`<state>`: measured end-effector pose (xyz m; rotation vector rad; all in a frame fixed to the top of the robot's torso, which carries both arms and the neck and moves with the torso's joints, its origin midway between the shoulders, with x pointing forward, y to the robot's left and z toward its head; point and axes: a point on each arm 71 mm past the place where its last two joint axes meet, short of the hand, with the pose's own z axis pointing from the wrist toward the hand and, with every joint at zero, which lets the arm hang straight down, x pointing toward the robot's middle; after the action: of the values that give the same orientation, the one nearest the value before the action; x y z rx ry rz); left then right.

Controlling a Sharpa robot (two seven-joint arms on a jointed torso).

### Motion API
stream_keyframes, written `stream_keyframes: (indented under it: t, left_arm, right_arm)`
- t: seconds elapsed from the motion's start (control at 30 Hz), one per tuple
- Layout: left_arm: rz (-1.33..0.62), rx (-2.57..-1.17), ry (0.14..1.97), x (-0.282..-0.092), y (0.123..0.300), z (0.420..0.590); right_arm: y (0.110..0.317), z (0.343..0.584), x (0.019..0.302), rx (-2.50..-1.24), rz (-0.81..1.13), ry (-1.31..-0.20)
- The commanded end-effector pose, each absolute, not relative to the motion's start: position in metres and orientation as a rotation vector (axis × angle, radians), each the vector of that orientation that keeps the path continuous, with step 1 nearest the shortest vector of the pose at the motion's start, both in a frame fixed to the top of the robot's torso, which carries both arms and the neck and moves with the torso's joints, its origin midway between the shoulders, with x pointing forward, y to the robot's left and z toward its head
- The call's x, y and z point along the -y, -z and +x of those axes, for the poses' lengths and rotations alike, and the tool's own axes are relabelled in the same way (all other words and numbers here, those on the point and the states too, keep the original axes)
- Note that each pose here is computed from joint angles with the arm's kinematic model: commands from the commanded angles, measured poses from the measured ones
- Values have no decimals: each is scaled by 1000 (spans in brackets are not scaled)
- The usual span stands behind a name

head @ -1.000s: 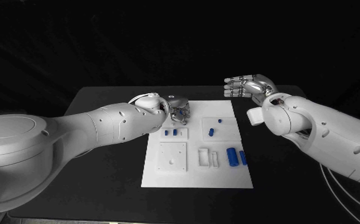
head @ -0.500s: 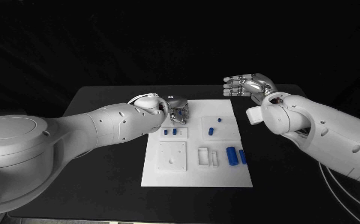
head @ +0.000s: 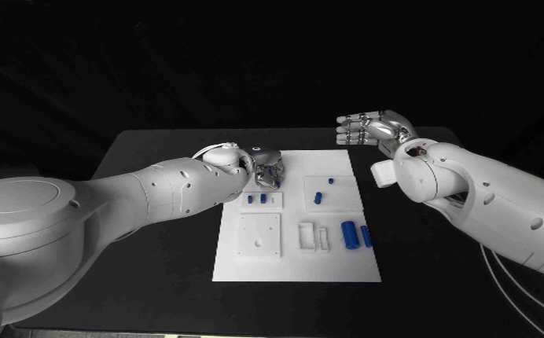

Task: Assemble the parts on the task board

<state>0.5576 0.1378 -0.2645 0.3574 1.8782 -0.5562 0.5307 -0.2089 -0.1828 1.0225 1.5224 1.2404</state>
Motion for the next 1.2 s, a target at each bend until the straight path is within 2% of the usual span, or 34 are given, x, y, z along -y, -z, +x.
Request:
stream_keyframes:
  t: [0.03,1.2]
  left_arm:
    - [373,-1887,566,-136,267,556]
    - [348,-1915,555,-135,282,555]
  right_arm:
    - [182,530,206,-1526,1006,-1265]
    - [181,530,204,-1528,1003,-1271]
